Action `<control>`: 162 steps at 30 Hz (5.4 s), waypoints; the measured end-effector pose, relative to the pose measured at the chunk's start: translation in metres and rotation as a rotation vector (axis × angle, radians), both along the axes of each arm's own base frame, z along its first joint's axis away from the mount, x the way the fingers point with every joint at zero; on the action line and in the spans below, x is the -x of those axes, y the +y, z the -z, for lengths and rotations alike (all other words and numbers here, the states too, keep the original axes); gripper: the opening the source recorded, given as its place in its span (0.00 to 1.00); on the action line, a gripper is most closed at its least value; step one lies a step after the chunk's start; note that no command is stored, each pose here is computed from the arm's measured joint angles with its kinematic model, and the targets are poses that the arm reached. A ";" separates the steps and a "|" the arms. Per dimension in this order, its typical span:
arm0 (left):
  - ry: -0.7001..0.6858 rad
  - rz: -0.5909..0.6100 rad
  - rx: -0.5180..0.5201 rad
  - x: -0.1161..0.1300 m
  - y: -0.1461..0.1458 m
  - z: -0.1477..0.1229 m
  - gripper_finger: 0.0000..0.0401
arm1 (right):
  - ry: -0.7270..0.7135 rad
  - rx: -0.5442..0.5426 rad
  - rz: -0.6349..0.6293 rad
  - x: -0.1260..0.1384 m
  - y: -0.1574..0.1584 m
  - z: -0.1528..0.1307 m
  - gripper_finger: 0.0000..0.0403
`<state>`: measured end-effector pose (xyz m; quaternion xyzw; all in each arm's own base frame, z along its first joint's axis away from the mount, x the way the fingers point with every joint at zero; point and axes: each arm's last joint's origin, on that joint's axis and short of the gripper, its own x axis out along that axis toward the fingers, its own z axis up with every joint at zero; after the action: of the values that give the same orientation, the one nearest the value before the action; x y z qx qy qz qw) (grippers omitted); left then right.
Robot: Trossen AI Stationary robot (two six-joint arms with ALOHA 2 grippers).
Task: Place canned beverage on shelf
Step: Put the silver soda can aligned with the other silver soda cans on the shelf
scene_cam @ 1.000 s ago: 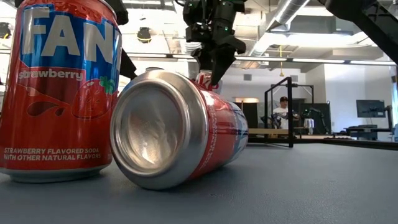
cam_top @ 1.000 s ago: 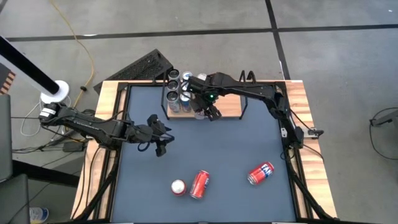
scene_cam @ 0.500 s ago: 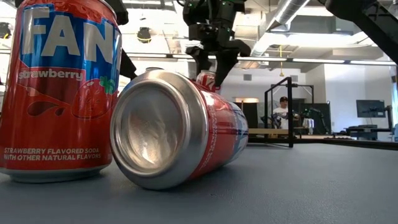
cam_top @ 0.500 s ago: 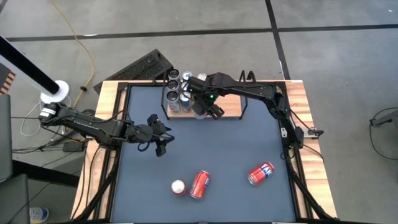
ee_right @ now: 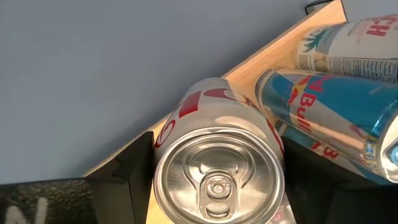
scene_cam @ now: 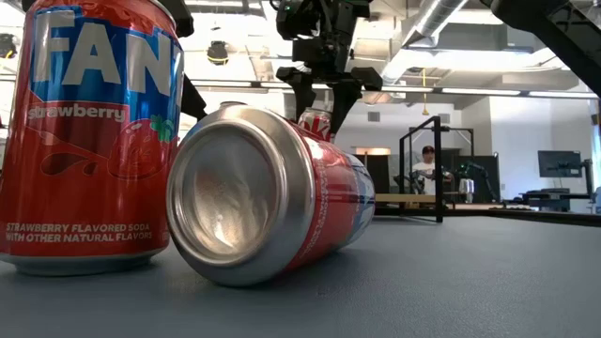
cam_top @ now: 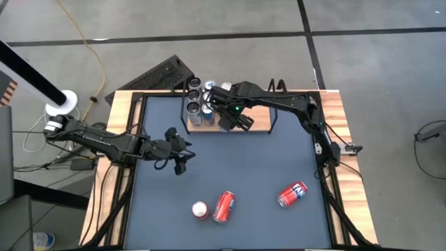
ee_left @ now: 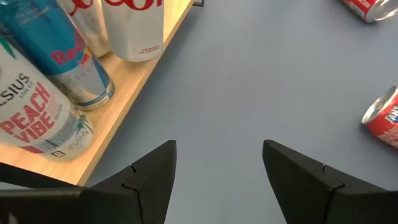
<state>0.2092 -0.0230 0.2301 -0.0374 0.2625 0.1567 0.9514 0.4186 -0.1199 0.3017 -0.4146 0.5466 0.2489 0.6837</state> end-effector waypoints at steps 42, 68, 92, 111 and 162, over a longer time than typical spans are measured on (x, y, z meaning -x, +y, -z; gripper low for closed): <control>-0.001 -0.027 -0.027 0.000 0.001 0.000 0.57 | -0.009 0.111 0.095 -0.010 -0.002 0.020 0.83; -0.014 -0.037 -0.011 0.000 0.001 -0.001 0.57 | -0.054 0.159 0.109 -0.012 0.007 0.010 0.82; -0.047 -0.037 -0.006 -0.002 0.001 -0.003 0.57 | -0.250 -0.063 0.605 0.005 0.054 -0.040 0.79; -0.057 -0.034 0.004 -0.002 0.000 -0.004 0.57 | -0.168 -0.111 0.697 -0.004 0.066 0.032 0.01; -0.060 -0.043 0.006 -0.002 0.001 -0.004 0.57 | -0.174 -0.015 0.827 0.012 0.043 0.020 0.00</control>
<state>0.2115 -0.0224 0.2342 -0.0504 0.2335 0.1750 0.9551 0.4068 -0.0770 0.2818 -0.1746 0.6055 -0.0784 0.7725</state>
